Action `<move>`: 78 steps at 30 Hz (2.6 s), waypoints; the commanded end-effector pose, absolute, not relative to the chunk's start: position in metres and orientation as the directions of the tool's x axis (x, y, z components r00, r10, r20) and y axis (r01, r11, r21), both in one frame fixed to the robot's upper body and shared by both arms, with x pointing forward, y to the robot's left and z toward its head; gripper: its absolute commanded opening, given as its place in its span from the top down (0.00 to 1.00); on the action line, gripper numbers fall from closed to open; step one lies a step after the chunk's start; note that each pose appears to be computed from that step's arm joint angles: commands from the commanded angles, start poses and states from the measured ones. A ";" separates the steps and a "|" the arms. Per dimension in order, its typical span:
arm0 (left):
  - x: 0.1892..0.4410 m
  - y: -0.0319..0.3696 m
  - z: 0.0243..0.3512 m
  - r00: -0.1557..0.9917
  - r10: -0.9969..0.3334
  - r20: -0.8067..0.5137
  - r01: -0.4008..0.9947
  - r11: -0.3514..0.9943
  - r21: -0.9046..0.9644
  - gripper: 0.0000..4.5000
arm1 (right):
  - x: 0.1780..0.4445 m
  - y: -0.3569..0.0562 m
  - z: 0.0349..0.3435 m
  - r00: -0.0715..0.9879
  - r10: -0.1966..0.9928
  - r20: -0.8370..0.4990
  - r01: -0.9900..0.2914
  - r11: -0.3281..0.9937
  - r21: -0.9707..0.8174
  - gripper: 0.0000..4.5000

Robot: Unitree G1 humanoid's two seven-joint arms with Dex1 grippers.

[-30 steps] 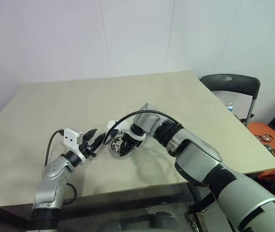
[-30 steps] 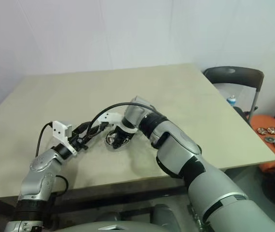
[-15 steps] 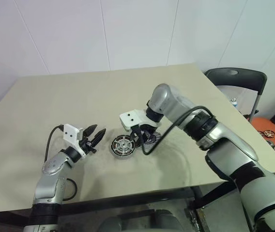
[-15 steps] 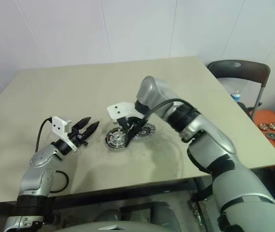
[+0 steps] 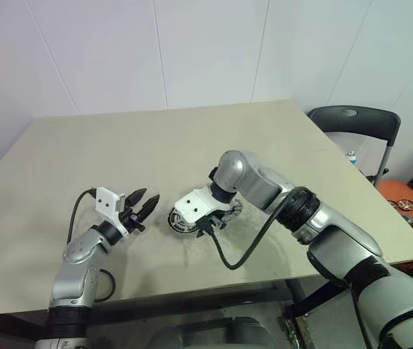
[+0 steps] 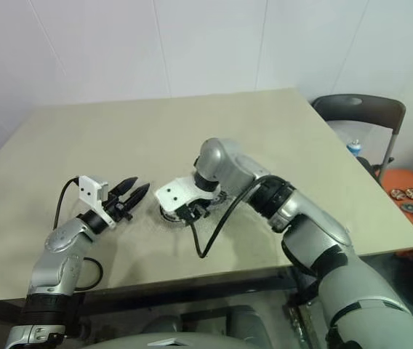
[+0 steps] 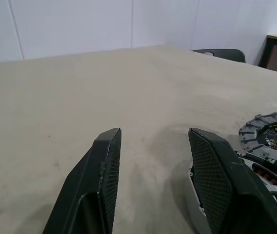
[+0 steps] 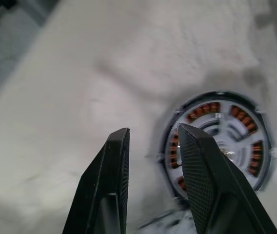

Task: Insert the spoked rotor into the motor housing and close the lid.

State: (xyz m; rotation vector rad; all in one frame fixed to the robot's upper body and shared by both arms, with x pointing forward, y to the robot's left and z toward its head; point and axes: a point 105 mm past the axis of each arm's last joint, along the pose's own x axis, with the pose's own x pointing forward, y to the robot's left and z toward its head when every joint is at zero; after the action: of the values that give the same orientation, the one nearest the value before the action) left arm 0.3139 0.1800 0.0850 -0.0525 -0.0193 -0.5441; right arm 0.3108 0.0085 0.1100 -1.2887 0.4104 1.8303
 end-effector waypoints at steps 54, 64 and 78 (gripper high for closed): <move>0.334 0.183 0.112 0.805 -0.589 0.064 0.589 0.808 0.020 0.48 | 0.323 -0.159 0.061 0.628 0.664 -0.405 -0.539 0.747 0.390 0.99; 0.328 0.184 0.120 0.791 -0.607 0.080 0.609 0.793 0.002 0.48 | 0.326 -0.124 0.052 0.619 0.683 -0.387 -0.617 0.728 0.299 0.99; 0.293 0.183 0.115 0.616 -0.785 -0.063 0.784 0.619 -0.045 0.48 | 0.334 -0.121 0.049 0.663 0.650 -0.372 -0.621 0.755 0.212 0.99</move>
State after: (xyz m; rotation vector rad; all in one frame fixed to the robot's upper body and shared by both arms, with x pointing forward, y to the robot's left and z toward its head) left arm 0.2958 0.1863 0.1021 -0.0425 0.1186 -0.8560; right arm 0.3280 -0.1200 0.0390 0.0946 0.4917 0.7216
